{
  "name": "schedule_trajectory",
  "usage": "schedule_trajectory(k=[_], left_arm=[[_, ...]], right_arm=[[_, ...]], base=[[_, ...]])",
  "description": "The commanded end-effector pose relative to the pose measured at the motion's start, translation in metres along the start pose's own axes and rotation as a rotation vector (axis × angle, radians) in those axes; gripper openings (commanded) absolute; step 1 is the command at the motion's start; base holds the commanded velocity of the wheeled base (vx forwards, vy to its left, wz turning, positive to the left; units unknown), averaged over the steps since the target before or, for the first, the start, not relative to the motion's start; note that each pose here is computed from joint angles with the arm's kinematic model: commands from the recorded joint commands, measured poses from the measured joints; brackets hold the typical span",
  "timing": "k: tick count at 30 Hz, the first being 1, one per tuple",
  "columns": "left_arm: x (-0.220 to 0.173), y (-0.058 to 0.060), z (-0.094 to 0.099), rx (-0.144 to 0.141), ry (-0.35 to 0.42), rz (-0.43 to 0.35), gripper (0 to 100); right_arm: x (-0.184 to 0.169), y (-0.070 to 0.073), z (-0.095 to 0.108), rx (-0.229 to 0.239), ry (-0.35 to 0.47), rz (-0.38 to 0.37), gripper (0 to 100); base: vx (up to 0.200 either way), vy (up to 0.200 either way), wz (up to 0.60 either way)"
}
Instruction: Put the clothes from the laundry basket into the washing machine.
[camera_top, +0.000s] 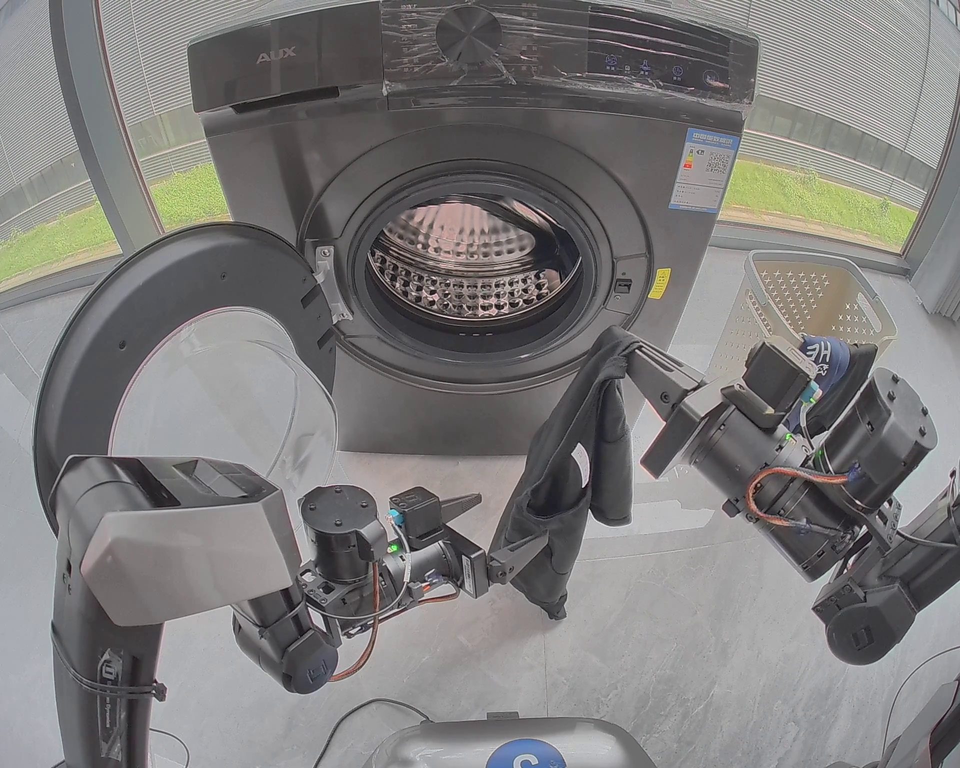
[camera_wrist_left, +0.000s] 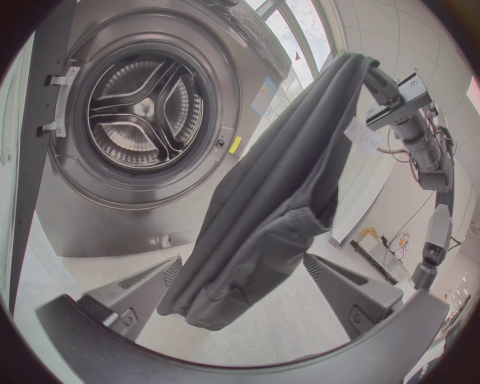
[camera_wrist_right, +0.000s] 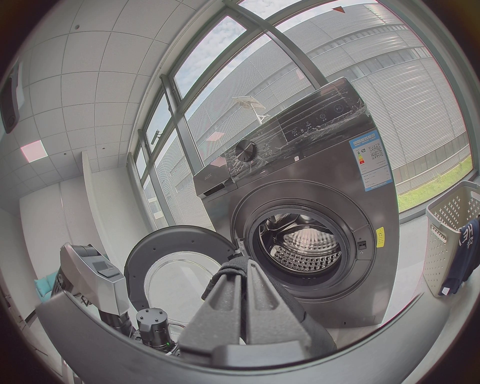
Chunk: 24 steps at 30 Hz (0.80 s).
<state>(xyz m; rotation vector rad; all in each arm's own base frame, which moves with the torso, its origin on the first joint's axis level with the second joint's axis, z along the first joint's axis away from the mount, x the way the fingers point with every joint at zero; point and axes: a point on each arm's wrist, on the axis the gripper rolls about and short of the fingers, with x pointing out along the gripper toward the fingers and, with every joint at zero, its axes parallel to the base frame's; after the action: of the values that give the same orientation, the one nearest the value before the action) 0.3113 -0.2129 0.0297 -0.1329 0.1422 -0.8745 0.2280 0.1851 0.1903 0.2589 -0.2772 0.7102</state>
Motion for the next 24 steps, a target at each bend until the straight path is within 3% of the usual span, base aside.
schedule_trajectory(k=[1,12,15,19,24], left_arm=[[0.003,0.01,-0.01,-0.004,0.014,0.023,100],[0.011,0.003,-0.011,0.001,0.005,-0.011,100],[0.021,0.003,-0.013,0.019,-0.011,-0.021,100],[0.031,0.012,-0.015,0.053,-0.039,-0.011,100],[0.036,0.013,-0.016,0.061,-0.051,-0.014,100]], right_arm=[[0.0,0.0,0.001,0.0,-0.011,0.001,0],[0.0,0.001,0.0,0.002,-0.007,0.005,0],[0.0,0.001,-0.001,0.002,-0.004,0.004,0],[-0.001,0.001,-0.003,0.002,0.002,0.004,0],[-0.001,0.001,-0.004,0.002,0.006,0.003,0]], base=[[0.0,0.0,0.0],[0.0,0.0,0.0],[0.0,0.0,0.0],[0.0,0.0,0.0],[0.0,0.0,0.0]])
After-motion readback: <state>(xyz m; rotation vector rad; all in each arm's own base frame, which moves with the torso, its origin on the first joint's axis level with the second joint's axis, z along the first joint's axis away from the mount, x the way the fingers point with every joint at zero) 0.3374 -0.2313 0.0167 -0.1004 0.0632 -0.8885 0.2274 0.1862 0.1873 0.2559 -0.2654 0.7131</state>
